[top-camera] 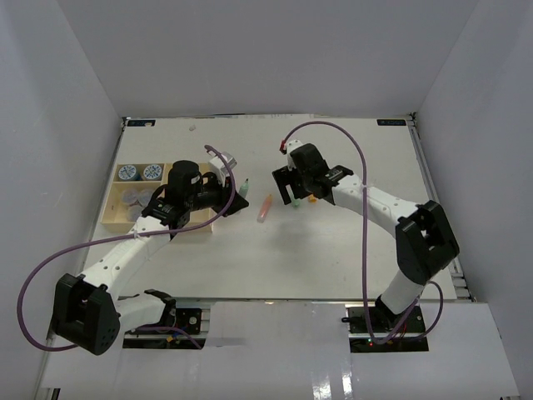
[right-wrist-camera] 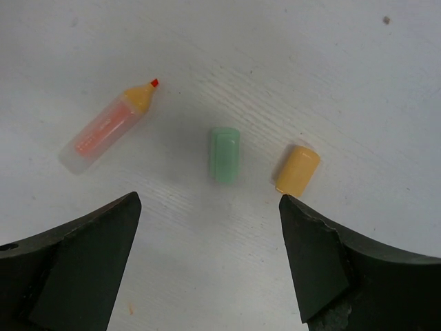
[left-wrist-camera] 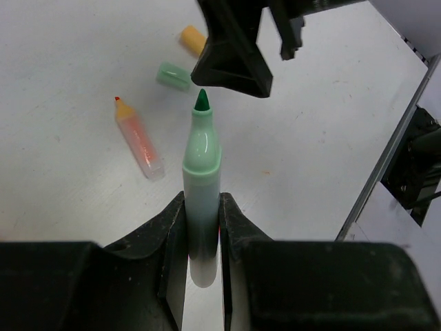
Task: Sort the stationery into containers
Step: Pick up the pen cap from the center of the board.
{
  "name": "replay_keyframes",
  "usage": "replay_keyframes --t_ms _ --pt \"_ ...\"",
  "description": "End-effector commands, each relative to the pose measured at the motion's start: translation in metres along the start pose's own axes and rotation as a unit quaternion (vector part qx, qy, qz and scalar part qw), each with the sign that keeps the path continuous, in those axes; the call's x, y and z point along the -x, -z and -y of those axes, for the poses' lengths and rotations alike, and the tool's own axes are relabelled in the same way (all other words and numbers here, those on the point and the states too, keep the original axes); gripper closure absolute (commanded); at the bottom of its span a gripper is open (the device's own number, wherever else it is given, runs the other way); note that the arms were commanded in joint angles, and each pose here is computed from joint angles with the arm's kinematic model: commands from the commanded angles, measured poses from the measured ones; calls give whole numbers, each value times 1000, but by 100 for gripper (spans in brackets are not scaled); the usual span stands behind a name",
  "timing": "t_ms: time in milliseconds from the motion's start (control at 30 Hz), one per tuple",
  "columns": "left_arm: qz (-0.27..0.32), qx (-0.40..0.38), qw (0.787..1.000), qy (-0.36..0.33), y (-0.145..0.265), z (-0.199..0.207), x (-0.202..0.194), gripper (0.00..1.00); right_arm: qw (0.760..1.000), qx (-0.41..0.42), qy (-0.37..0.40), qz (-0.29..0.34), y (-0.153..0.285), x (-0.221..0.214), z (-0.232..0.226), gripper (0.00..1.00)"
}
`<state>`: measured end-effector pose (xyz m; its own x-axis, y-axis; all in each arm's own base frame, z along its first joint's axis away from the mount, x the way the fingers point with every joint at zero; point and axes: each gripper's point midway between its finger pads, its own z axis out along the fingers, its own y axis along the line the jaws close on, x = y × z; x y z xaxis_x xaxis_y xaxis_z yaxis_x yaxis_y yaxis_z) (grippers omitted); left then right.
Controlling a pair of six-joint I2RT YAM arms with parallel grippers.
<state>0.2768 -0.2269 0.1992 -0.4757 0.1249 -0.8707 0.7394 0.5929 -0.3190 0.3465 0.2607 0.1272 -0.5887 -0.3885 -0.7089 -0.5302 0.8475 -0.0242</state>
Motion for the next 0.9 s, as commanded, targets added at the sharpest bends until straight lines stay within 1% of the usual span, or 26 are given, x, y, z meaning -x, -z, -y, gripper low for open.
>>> replay_keyframes --t_ms 0,200,267,367,733,833,867 --pt "2 -36 999 -40 5 11 0 100 997 1 28 -65 -15 -21 6 13" --pt "-1 -33 999 -39 4 9 -1 99 995 17 28 -98 -39 -31 3 21" --pt "-2 -33 999 -37 4 9 -2 99 994 18 42 -97 -43 -28 4 23" --pt "-3 -33 999 -35 3 9 -2 99 993 16 43 -108 -53 -33 5 27" --pt "-3 -35 999 -34 3 10 -2 99 991 2 48 -125 -80 -37 12 34" --pt "-4 -33 999 -33 3 9 -3 99 991 3 49 -128 -84 -38 11 39" --pt "-4 -33 999 -33 3 9 -3 99 990 3 50 -130 -85 -40 12 39"
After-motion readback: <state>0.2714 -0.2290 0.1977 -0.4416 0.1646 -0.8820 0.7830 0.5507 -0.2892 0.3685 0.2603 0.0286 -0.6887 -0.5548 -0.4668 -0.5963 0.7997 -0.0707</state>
